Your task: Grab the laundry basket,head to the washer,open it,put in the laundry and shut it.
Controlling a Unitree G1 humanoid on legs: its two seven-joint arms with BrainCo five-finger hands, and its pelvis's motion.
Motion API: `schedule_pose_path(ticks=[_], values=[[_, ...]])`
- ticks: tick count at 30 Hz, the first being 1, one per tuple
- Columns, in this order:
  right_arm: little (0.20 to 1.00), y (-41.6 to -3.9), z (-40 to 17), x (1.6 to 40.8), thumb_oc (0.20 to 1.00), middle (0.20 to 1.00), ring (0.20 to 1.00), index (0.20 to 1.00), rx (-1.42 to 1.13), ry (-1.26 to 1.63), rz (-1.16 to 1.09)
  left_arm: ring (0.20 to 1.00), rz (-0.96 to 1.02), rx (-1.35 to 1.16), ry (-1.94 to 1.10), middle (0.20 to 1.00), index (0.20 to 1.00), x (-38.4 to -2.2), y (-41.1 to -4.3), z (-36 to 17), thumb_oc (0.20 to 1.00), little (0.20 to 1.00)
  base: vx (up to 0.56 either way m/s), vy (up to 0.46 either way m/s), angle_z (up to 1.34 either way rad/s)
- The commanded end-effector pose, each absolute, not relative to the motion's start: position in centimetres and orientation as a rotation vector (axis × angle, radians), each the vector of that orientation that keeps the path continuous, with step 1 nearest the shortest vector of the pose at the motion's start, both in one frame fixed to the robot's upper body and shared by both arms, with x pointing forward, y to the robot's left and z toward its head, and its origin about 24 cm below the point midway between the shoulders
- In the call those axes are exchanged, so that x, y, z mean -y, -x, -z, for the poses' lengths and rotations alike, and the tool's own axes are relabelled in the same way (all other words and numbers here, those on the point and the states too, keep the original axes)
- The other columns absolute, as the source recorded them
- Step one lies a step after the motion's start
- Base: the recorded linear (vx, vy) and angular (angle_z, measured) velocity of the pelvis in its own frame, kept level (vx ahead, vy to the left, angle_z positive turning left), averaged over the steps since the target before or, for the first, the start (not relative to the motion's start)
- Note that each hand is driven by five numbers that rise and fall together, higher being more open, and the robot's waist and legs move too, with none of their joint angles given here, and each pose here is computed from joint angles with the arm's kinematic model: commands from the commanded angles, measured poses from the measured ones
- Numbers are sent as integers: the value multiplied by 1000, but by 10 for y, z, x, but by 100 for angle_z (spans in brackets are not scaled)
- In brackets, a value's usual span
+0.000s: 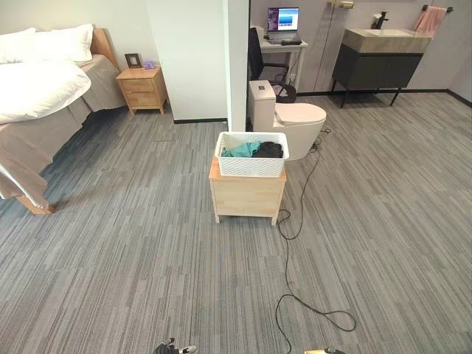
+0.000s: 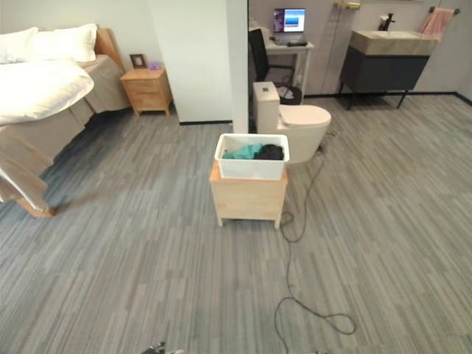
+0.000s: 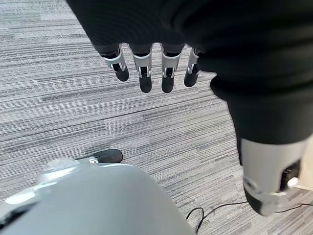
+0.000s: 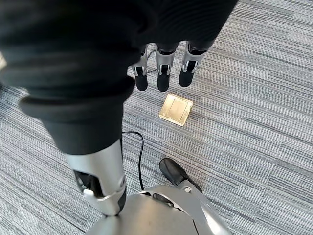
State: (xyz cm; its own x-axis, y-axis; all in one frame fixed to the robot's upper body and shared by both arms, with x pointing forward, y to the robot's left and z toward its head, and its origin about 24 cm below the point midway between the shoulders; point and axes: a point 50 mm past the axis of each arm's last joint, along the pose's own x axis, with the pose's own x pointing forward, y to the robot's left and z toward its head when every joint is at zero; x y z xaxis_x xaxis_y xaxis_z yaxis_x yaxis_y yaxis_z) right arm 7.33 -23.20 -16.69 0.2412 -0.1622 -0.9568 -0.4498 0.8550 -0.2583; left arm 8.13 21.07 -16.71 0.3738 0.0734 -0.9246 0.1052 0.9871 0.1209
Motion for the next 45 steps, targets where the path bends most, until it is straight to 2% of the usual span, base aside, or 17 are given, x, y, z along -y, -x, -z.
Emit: schedule_pose_path(ticks=[1, 20, 28, 29, 34, 41, 45], values=[[1000, -35, 171, 237, 1000, 1000, 1000, 1000, -1480, 572, -272, 1000, 15, -1170, -176, 1000, 1000, -215, -94, 164, 1000, 1000, 0, 0, 0], [1000, -34, 169, 244, 1000, 1000, 1000, 1000, -1492, 525, -210, 1000, -42, -1136, -181, 1000, 1000, -227, -102, 160, 1000, 1000, 5, -38, 0], [1000, -61, 165, 249, 1000, 1000, 1000, 1000, -1396, 505, -148, 1000, -81, -1048, -118, 1000, 1000, -224, -125, 153, 1000, 1000, -31, -165, 20], [1000, -76, 162, 250, 1000, 1000, 1000, 1000, -1350, 521, -151, 1000, -78, -1011, -106, 1000, 1000, -222, -132, 150, 1000, 1000, 220, -44, -7], [1000, -103, 156, 250, 1000, 1000, 1000, 1000, -1254, 525, -136, 1000, -65, -865, -64, 1000, 1000, -218, -155, 136, 1000, 1000, 388, 113, 8], [1000, -96, 160, 241, 1000, 1000, 1000, 1000, -1287, 518, -175, 1000, -1, -892, -154, 1000, 1000, -226, -149, 136, 1000, 1000, 726, 370, -24], [1000, -110, 153, 249, 1000, 1000, 1000, 1000, -1197, 423, -61, 1000, -38, -858, -162, 1000, 1000, -238, -152, 129, 1000, 1000, 525, 161, 12]])
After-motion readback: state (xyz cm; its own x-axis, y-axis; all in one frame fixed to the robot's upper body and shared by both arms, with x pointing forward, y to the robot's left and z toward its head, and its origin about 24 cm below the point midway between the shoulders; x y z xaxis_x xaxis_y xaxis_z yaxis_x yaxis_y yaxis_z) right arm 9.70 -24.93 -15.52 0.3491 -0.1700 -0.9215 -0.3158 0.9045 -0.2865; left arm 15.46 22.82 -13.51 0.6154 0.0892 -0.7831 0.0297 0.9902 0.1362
